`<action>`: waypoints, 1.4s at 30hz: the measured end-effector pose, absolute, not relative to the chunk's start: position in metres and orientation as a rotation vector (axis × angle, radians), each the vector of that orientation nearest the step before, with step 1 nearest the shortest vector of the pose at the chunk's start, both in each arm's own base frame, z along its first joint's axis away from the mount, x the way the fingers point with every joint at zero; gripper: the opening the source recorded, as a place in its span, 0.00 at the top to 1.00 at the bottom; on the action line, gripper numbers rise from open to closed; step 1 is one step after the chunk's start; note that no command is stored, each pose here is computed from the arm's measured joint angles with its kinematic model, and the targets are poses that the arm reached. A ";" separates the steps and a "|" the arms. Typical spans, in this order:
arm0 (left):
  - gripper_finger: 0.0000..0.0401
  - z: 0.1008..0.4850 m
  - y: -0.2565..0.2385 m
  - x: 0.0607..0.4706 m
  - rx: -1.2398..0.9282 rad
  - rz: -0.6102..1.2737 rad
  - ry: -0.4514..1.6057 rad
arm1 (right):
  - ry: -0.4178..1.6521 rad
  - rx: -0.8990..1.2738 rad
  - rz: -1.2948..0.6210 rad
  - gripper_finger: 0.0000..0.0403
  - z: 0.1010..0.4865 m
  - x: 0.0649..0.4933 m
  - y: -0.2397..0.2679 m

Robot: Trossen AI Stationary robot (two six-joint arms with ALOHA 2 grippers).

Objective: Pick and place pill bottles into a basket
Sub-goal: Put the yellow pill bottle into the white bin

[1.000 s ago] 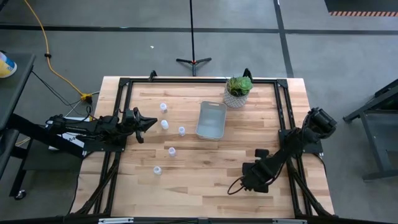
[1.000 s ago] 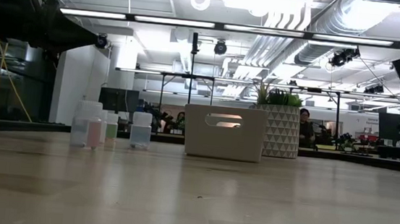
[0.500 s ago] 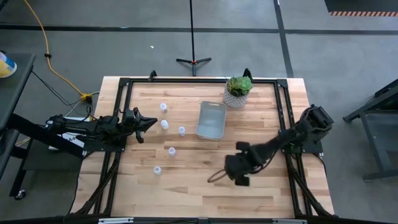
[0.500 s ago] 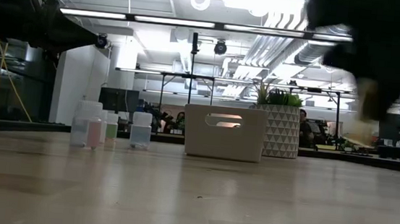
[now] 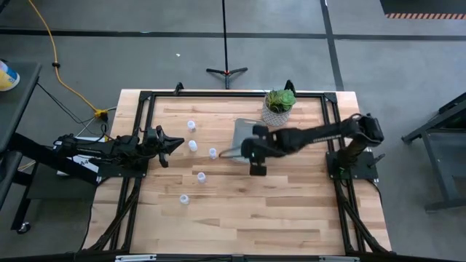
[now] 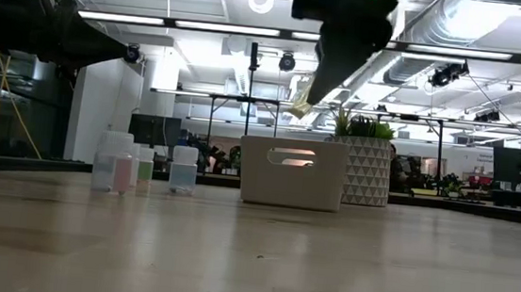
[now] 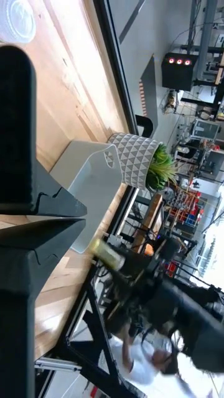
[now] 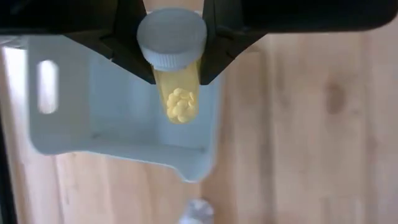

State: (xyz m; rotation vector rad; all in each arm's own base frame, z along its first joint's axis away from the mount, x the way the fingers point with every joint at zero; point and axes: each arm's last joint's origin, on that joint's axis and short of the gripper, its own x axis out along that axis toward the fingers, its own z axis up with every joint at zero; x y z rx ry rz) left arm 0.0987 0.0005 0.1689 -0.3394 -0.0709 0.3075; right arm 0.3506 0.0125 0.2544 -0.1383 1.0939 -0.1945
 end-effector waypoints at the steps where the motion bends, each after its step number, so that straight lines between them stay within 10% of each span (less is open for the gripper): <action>1: 0.87 0.169 0.001 0.099 -0.339 0.310 -0.071 | 1.103 -0.154 -0.187 0.73 0.254 0.351 0.005; 42: 0.87 0.169 0.001 0.098 -0.314 0.332 -0.071 | 1.252 -0.290 0.178 0.71 0.221 0.356 -0.039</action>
